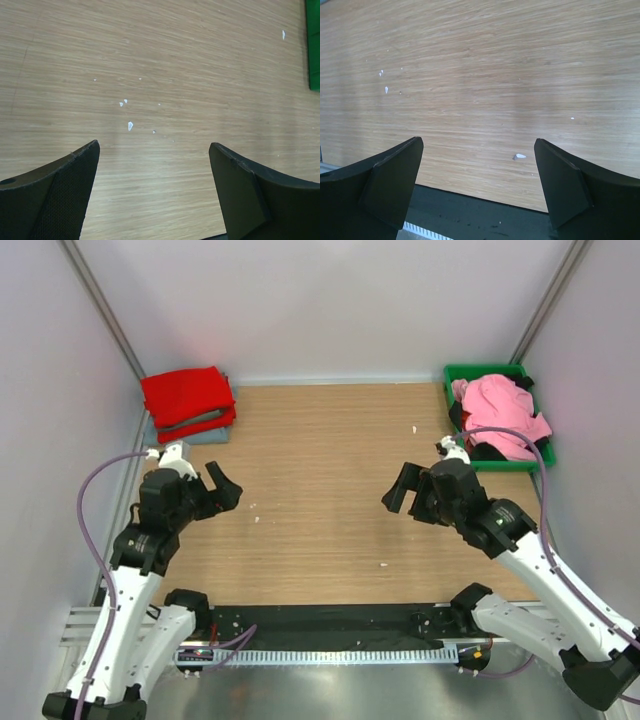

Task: Fold and stack the t-shirts
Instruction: Reset both grippers

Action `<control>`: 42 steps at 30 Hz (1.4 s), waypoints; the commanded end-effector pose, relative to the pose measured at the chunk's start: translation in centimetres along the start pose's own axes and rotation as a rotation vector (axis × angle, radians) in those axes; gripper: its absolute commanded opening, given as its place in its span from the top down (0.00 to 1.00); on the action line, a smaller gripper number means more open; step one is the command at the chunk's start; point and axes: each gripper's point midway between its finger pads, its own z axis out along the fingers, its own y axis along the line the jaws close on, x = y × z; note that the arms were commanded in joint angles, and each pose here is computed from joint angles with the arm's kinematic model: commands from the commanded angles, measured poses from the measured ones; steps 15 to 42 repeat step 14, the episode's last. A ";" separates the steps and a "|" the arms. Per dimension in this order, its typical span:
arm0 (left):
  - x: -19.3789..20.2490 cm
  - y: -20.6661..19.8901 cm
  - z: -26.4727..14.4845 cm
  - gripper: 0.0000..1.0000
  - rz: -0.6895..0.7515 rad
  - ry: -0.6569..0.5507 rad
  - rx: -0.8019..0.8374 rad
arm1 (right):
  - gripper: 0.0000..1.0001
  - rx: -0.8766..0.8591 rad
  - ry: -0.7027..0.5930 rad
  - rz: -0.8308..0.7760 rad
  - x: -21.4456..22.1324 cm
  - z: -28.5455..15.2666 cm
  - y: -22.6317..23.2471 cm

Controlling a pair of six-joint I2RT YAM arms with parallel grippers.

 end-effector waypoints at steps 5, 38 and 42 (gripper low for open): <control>1.6 -0.8 0.2 0.07 0.089 0.052 -0.007 | 0.00 0.098 -0.147 0.145 -2.1 -2.5 -2.2; 2.0 -0.8 0.7 0.09 0.095 0.090 -0.018 | 0.00 0.097 -0.178 0.180 -3.1 -2.2 -1.6; 2.0 -0.8 0.7 0.09 0.095 0.090 -0.018 | 0.00 0.097 -0.178 0.180 -3.1 -2.2 -1.6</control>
